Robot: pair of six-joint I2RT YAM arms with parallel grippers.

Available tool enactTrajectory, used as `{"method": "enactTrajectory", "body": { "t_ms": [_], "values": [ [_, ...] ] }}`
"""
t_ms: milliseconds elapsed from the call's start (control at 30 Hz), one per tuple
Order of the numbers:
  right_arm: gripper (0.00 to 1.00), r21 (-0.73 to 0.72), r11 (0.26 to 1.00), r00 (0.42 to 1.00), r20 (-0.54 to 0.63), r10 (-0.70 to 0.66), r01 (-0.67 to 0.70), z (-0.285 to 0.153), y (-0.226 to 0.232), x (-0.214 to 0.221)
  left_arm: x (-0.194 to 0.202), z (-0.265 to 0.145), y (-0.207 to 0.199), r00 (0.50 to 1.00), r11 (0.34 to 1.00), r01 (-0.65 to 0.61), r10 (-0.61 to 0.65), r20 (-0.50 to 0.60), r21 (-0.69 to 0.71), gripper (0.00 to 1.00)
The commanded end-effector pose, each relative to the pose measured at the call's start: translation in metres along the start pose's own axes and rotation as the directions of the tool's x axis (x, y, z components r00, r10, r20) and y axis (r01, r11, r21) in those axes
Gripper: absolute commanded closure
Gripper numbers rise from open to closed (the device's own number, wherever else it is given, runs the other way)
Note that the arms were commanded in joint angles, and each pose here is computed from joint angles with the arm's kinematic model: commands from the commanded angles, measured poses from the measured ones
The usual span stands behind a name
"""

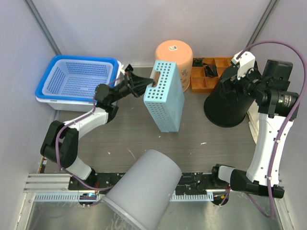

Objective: Turn the large container upside down
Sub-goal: Turn the container upside down at the center of the board.

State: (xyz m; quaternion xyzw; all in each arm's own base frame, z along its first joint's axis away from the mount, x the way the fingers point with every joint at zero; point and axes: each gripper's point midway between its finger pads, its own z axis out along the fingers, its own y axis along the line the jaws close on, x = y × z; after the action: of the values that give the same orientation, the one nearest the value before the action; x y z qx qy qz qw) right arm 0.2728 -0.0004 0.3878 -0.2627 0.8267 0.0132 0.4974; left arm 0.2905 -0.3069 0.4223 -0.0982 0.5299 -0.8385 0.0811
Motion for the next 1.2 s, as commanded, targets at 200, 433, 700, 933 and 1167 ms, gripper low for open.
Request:
{"method": "enactTrajectory", "body": {
  "t_ms": [200,433,700,933,1167],
  "values": [
    [0.0,0.035,0.999,0.999,0.036,-0.007,0.006,-0.003,-0.009,-0.012,-0.005,-0.003,0.104,0.983,0.971,0.183,-0.178,0.049,-0.154,1.0],
    [0.0,0.025,1.0,0.999,0.047,0.0,-0.001,0.0,-0.008,-0.013,-0.002,-0.021,0.194,0.973,0.899,0.23,-0.22,0.07,-0.373,0.92],
    [0.0,-0.149,0.989,0.976,0.217,0.03,0.002,0.002,0.025,-0.041,-0.028,-0.104,0.28,0.992,0.749,0.127,-0.087,0.093,-0.65,0.57],
    [0.0,-0.242,0.97,0.963,0.267,0.036,0.03,-0.006,0.044,-0.051,-0.037,-0.127,0.303,0.999,0.605,-0.018,-0.016,-0.035,-0.796,0.01],
    [0.0,-0.31,0.949,0.965,0.26,0.017,0.066,-0.014,0.063,-0.043,-0.052,-0.139,0.289,0.914,0.247,-0.402,0.155,-0.374,-0.881,0.02]
  ]
}}
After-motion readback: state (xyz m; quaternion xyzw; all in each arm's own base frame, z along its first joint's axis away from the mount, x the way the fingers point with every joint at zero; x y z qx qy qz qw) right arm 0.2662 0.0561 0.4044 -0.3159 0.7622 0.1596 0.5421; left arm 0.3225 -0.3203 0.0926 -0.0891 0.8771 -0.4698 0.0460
